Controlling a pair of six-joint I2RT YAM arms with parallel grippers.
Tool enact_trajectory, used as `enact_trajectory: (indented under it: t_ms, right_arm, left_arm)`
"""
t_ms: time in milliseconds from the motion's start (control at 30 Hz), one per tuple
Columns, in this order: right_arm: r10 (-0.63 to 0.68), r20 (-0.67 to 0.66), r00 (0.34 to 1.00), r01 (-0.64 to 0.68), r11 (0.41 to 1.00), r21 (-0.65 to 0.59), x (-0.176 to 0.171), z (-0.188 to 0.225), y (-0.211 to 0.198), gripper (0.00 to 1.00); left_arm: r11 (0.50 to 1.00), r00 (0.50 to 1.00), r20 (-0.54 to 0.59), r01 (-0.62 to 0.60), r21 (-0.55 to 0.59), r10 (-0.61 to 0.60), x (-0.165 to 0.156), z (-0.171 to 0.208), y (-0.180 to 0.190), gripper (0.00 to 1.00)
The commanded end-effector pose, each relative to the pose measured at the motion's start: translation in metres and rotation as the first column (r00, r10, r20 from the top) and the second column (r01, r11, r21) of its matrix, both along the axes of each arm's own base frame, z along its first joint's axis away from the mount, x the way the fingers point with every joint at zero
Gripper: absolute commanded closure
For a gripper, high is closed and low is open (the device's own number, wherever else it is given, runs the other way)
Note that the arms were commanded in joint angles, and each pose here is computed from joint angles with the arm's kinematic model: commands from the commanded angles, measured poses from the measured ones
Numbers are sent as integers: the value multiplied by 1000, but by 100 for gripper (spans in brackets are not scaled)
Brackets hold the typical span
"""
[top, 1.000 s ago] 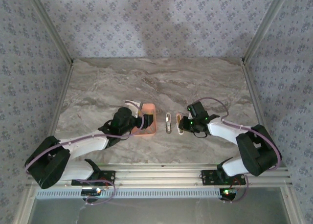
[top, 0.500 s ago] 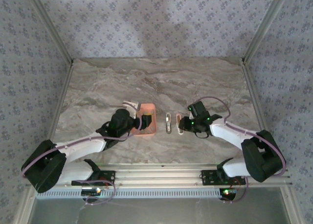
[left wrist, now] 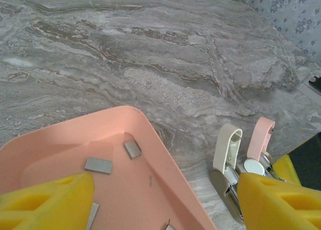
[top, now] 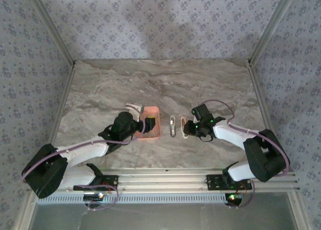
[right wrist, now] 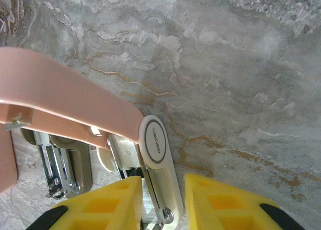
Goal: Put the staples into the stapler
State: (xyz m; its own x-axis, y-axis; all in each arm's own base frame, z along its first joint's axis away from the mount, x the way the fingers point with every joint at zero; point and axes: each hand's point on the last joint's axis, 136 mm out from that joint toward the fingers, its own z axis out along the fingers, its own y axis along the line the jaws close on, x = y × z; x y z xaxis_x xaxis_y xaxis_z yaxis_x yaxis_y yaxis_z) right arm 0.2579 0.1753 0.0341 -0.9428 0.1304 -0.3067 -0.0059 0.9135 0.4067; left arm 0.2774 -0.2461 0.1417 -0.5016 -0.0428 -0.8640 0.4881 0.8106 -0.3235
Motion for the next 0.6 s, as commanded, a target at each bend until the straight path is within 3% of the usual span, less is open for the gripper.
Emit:
enact_trajectory:
  t_ms: [0, 567]
  right_arm:
    - [20, -30, 999, -20, 1000, -21, -9, -10, -3, 73]
    - [27, -45, 999, -29, 999, -44, -18, -7, -8, 75]
  left_arm:
    - [1000, 1000, 9, 1, 12, -2, -2, -2, 1, 25]
    - [1000, 1000, 14, 2, 11, -3, 0, 1, -1, 25]
